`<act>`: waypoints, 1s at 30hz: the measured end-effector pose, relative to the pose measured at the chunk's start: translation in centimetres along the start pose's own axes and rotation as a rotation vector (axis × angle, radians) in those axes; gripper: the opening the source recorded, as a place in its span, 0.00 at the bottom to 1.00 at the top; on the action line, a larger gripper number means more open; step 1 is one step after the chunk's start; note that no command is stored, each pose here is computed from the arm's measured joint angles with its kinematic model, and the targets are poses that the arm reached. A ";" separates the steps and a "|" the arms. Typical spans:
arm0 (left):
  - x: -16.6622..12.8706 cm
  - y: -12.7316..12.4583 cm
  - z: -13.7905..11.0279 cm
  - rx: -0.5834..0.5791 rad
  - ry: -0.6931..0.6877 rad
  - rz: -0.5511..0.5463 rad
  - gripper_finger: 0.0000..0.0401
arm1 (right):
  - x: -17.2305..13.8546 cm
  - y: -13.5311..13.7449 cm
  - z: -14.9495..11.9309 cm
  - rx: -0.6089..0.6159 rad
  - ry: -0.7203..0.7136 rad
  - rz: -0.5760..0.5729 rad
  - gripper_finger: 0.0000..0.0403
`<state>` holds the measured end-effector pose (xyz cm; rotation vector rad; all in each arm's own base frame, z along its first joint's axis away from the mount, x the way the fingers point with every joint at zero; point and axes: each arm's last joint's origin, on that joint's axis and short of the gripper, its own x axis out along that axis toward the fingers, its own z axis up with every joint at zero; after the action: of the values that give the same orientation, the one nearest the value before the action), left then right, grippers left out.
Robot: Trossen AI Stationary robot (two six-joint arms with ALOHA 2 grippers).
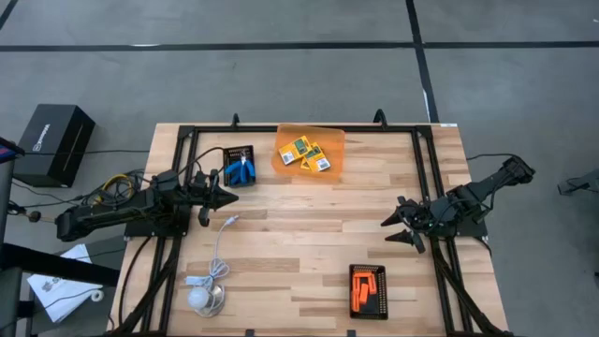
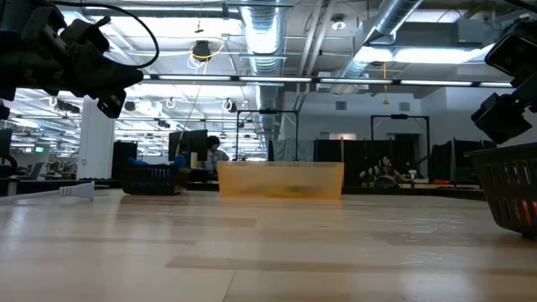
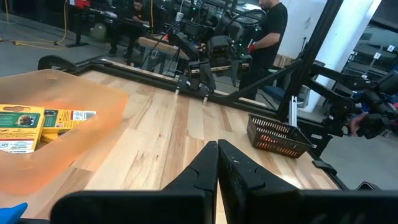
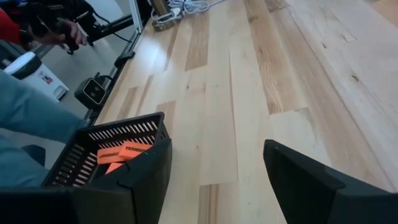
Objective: Pick & Place School Supplies
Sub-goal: Return to Home Position
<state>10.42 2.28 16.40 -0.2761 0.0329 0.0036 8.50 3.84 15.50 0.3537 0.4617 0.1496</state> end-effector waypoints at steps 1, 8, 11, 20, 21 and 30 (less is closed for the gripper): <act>0.0 0.0 0.0 0.000 0.000 0.000 0.01 | 0.0 0.0 0.0 0.004 0.000 0.000 0.61; 0.0 0.0 0.0 0.001 -0.003 -0.001 0.01 | 0.0 0.0 0.0 0.005 -0.003 0.001 0.61; 0.0 0.0 0.1 0.001 -0.005 -0.001 0.01 | 0.0 0.0 0.0 0.006 -0.003 0.001 0.61; 0.0 0.0 0.1 0.002 -0.009 -0.002 0.01 | 0.0 0.0 0.0 0.007 -0.003 0.002 0.61; 0.0 0.0 0.1 0.003 -0.011 -0.003 0.01 | 0.0 0.0 0.0 0.007 -0.003 0.002 0.61; 0.0 0.0 0.1 0.003 -0.012 -0.003 0.01 | 0.0 0.0 0.0 0.007 -0.003 0.002 0.61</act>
<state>10.42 2.29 16.53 -0.2729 0.0201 0.0019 8.49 3.84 15.52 0.3610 0.4588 0.1494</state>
